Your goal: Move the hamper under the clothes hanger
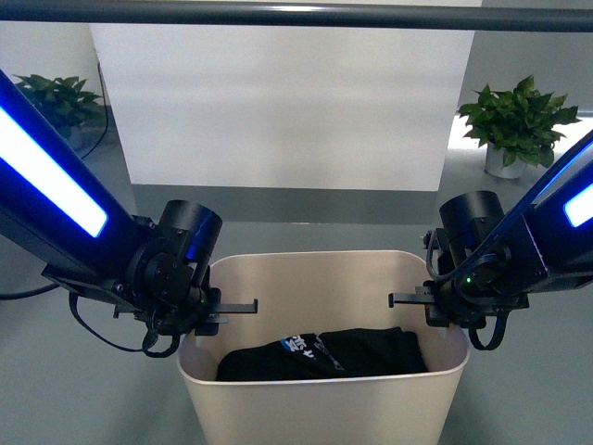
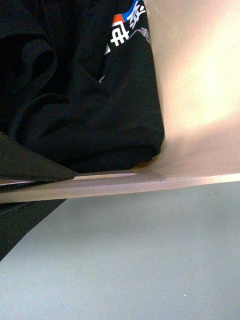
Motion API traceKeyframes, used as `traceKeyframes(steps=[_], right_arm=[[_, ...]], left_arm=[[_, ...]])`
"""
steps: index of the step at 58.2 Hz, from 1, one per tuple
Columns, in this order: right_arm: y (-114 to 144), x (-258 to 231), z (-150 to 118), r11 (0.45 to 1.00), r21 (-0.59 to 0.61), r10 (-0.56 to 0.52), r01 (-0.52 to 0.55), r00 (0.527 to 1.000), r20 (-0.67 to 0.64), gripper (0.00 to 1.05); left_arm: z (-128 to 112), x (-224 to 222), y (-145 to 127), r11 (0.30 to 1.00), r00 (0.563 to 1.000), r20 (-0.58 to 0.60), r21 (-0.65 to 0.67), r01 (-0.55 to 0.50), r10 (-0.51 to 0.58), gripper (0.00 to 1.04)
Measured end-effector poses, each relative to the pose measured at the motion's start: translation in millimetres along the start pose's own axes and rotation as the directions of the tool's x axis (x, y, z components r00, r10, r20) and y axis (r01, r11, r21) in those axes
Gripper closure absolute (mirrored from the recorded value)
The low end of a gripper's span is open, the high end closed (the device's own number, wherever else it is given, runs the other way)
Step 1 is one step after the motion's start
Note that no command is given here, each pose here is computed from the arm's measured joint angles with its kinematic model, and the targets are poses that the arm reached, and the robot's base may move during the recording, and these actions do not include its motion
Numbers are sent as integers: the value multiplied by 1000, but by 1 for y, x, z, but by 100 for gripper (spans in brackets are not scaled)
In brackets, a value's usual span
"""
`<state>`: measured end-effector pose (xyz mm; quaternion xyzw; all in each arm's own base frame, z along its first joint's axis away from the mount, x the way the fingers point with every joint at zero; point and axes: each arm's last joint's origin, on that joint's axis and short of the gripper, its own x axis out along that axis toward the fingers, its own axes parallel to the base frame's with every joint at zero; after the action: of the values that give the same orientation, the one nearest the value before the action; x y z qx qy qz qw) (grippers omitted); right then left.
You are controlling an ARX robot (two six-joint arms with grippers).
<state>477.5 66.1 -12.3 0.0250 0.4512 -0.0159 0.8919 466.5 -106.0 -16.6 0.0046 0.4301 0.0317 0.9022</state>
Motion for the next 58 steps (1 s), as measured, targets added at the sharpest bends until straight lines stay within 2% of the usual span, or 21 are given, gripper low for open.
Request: traceKeyframes(steps=[39, 43, 58], right_arm=[[-1, 11, -10, 1000, 16, -24, 24, 1000, -11, 102], [-2, 11, -10, 999, 20, -26, 26, 1000, -9, 95], [6, 9, -8, 1000, 30, -10, 9, 1000, 12, 43]], left_arm=[[1, 5, -7, 1000, 1000, 8, 29, -8, 8, 100], [1, 6, -8, 1000, 1000, 2, 30, -3, 3, 89], [1, 5, -14, 999, 1000, -1, 38, 31, -31, 35]])
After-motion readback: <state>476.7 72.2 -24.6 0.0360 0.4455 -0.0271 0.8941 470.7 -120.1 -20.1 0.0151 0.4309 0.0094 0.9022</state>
